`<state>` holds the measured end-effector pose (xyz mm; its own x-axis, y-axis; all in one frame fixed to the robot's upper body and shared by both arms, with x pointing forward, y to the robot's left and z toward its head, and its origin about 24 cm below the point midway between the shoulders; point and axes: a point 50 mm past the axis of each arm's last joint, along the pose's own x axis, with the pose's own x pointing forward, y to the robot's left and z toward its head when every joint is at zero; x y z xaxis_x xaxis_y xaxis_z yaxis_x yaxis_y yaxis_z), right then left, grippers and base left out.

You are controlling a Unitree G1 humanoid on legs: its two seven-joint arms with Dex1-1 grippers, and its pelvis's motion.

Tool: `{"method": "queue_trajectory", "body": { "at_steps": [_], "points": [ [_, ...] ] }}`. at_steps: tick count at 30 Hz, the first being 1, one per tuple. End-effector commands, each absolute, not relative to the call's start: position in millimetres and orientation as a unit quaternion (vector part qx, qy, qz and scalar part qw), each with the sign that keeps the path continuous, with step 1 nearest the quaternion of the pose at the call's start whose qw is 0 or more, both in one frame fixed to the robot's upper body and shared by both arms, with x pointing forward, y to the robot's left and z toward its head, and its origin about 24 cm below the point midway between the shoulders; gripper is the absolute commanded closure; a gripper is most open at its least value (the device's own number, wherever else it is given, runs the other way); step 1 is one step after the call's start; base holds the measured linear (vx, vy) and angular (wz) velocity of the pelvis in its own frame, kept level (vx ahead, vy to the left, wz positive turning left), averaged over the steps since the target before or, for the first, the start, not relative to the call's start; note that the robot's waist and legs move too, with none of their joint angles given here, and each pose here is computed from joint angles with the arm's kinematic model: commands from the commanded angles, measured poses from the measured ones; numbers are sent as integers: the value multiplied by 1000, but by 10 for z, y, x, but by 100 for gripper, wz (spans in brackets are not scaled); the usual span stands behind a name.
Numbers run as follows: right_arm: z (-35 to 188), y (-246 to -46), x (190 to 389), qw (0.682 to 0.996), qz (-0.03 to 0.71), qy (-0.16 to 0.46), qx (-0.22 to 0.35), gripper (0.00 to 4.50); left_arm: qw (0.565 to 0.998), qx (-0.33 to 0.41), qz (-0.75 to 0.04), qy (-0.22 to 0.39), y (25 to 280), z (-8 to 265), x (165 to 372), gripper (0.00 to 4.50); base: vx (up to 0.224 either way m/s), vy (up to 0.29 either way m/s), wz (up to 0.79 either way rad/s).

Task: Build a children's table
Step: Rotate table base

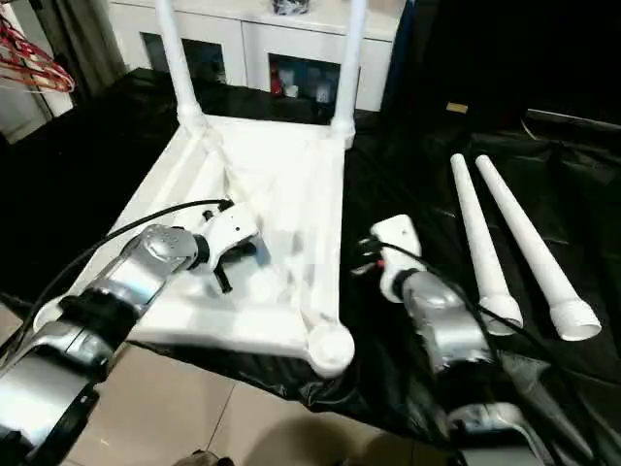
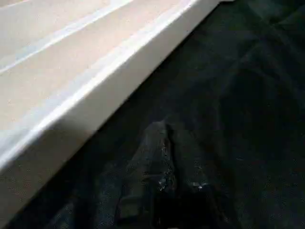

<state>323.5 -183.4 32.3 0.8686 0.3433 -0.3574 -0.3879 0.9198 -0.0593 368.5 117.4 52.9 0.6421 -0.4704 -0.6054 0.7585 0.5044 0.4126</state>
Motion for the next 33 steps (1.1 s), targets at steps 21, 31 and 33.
{"method": "queue_trajectory", "body": {
  "at_steps": [21,31,33],
  "points": [
    [785,-1941,3096,981,156,100,-56,447,949,198,-236,63,1166,784,3895,450,0,0,0],
    [836,-2005,2958,963,227,129,-74,447,815,149,-552,94,998,694,3465,450,0,0,0],
    [843,-2004,2912,954,251,138,-83,447,792,170,-575,117,1019,625,3420,450,0,0,0]
  ]
}}
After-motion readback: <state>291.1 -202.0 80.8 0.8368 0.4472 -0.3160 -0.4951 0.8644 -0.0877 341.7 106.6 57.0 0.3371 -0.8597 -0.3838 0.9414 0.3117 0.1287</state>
